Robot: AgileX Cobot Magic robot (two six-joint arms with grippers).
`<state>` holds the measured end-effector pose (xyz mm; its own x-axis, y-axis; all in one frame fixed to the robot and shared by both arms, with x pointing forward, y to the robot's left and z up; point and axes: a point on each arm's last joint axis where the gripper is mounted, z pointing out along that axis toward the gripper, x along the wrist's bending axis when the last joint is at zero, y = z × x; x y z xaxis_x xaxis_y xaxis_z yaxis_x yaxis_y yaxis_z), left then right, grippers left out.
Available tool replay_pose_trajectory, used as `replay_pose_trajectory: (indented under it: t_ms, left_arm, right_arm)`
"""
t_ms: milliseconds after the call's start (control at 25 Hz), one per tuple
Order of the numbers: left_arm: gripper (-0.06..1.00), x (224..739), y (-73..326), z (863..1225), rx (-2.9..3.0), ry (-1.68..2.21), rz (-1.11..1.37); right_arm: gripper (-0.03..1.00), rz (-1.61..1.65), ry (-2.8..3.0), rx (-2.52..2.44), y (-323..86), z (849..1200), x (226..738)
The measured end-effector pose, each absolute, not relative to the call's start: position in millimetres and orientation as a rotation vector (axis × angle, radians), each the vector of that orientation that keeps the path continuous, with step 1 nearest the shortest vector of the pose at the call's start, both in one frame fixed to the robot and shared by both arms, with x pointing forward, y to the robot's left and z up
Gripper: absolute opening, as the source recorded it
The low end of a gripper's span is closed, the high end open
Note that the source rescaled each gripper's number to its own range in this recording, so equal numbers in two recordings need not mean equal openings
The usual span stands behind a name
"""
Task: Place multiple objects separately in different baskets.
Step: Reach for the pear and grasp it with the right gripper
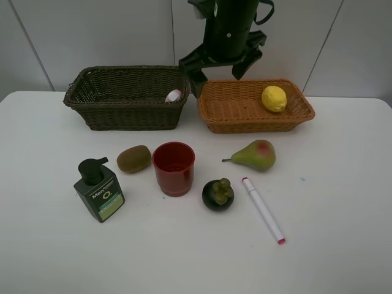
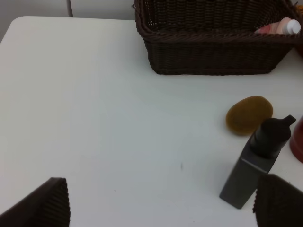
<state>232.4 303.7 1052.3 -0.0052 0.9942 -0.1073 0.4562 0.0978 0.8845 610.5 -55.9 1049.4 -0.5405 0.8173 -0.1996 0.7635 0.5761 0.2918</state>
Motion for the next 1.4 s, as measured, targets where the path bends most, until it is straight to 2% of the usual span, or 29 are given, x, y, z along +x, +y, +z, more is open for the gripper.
replay_pose_trajectory:
  t_ms: [320,720,960,1400]
  left_arm:
    - [1.00,232.4,303.7,1052.3,1.471,1.579,0.852]
    - [1.00,232.4,303.7,1052.3,1.471,1.579,0.852]
    - [1.00,232.4,303.7,1052.3,1.471,1.579,0.852]
    - [1.00,232.4,303.7,1052.3,1.471,1.579,0.852]
  right_arm:
    - [0.99,0.199,2.697,1.030,-67.8,1041.1,609.9]
    - [0.95,-0.032,2.910,0.888,-122.8,999.6,585.4]
    - [0.94,0.043,2.881,0.795,-151.9,974.6,570.4]
    - [0.94,0.070,2.807,0.353,-163.0,934.2,558.2]
